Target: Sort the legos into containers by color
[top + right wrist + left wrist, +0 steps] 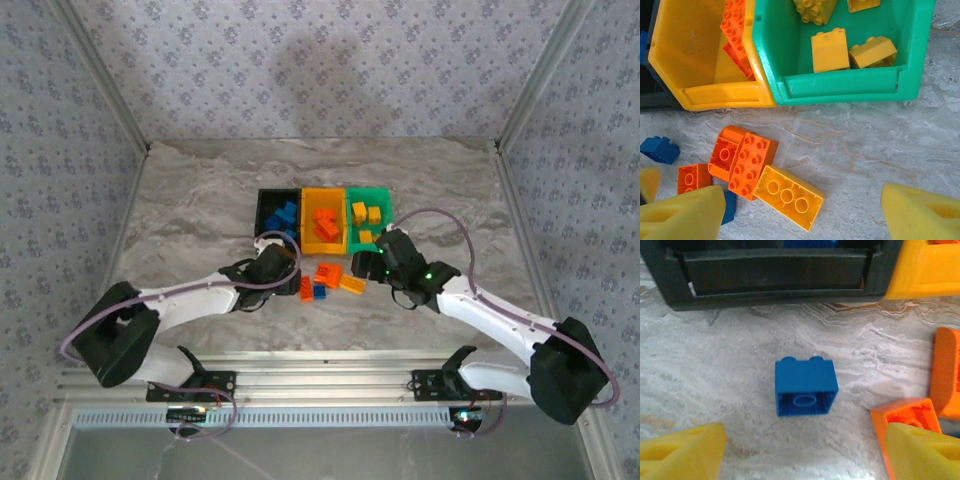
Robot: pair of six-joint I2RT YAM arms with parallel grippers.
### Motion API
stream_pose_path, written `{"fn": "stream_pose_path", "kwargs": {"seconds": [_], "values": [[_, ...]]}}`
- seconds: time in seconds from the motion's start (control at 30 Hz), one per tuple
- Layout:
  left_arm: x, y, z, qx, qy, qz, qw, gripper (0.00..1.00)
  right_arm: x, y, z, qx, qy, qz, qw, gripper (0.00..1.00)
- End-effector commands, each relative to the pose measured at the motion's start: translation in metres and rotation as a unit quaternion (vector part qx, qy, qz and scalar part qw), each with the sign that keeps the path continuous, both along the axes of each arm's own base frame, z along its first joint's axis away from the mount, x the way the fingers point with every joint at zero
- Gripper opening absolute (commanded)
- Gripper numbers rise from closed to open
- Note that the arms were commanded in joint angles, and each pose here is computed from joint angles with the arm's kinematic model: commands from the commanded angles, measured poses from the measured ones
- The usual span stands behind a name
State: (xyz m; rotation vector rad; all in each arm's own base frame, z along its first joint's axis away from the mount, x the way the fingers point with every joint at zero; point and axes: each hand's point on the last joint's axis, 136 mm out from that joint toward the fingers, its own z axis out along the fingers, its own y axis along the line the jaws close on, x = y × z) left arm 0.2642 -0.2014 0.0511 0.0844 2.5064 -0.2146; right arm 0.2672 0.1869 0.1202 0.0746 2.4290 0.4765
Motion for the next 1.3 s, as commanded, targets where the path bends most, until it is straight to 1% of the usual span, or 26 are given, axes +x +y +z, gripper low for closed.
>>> {"fn": "stream_pose_path", "kwargs": {"seconds": [0.0,0.2,0.3,0.37,0.53,0.6,0.67,0.77,0.83,0.93,1.0,1.1,1.27], "values": [[0.022,-0.005,0.005,0.0,-0.036,0.011,0.999,0.8,0.0,-0.005,0.009,-0.003,-0.011,-0.012,1.0,0.83],[0.041,0.002,-0.005,0.011,-0.042,0.032,0.999,0.74,-0.001,-0.008,0.015,-0.002,-0.018,-0.014,1.0,0.84],[0.047,0.002,-0.01,0.017,-0.039,0.033,0.999,0.68,-0.001,-0.009,0.017,-0.001,-0.02,-0.015,1.0,0.84],[0.047,0.003,-0.014,0.021,-0.036,0.034,0.999,0.61,-0.001,-0.01,0.017,-0.003,-0.021,-0.016,1.0,0.84],[0.044,0.005,-0.018,0.021,-0.033,0.035,0.999,0.37,0.0,-0.011,0.019,-0.003,-0.023,-0.018,1.0,0.84],[0.041,0.007,-0.015,0.018,-0.031,0.037,0.999,0.32,0.0,-0.012,0.018,-0.004,-0.022,-0.02,1.0,0.84],[0.034,0.01,-0.008,0.012,-0.032,0.038,0.999,0.29,0.0,-0.012,0.019,-0.003,-0.023,-0.02,1.0,0.84],[0.022,0.013,0.015,-0.005,-0.043,0.037,0.998,0.27,0.0,-0.013,0.018,-0.002,-0.023,-0.021,1.0,0.84],[0.014,0.013,0.04,-0.023,-0.058,0.033,0.998,0.27,0.0,-0.013,0.019,0.0,-0.025,-0.021,0.999,0.84],[0.015,0.018,0.079,-0.043,-0.084,0.04,0.995,0.27,0.0,-0.013,0.02,0.002,-0.027,-0.022,0.999,0.84],[0.027,0.02,0.102,-0.05,-0.094,0.05,0.993,0.27,0.001,-0.012,0.02,0.002,-0.027,-0.022,0.999,0.84],[0.056,0.02,0.117,-0.053,-0.09,0.068,0.992,0.27,0.001,-0.013,0.017,0.0,-0.024,-0.024,0.999,0.84],[0.115,0.012,0.115,-0.043,-0.075,0.09,0.992,0.27,0.001,-0.015,0.013,-0.006,-0.018,-0.025,1.0,0.84]]}}
